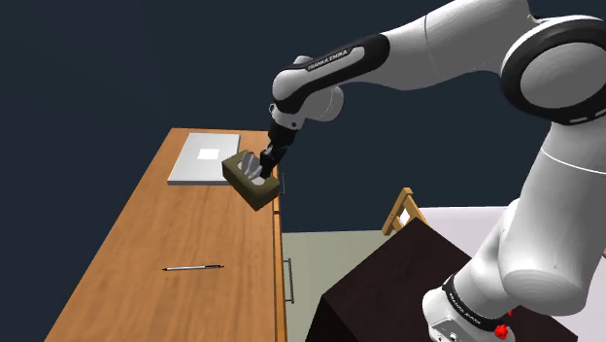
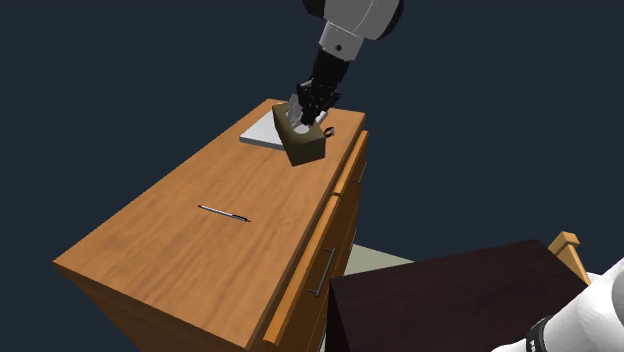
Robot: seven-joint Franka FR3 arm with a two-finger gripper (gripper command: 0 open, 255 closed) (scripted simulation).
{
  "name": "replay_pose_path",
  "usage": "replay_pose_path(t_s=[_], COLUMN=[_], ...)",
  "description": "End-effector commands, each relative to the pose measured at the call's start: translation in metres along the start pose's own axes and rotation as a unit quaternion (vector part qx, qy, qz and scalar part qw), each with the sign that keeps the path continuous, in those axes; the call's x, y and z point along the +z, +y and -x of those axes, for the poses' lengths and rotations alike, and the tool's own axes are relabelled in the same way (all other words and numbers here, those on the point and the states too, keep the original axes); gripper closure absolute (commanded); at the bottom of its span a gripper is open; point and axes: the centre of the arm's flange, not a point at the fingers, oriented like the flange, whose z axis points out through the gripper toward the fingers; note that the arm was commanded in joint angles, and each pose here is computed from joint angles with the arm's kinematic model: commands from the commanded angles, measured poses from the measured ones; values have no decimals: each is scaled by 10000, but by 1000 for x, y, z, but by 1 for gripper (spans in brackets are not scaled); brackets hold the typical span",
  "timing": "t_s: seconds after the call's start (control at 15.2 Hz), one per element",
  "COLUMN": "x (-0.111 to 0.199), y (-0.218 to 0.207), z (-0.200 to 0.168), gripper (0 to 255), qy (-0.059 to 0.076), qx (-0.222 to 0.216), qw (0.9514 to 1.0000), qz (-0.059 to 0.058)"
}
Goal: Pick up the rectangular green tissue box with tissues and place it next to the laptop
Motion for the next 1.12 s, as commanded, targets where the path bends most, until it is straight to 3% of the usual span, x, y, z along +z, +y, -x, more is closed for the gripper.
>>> replay_pose_path(t_s=[0.0,1.06], x=[4,23], y=[21,198], z=[-18,-132], gripper=[255,255], qy=[-2,-2], qx=[-4,-4], qw=[10000,10000], qz=[2,2])
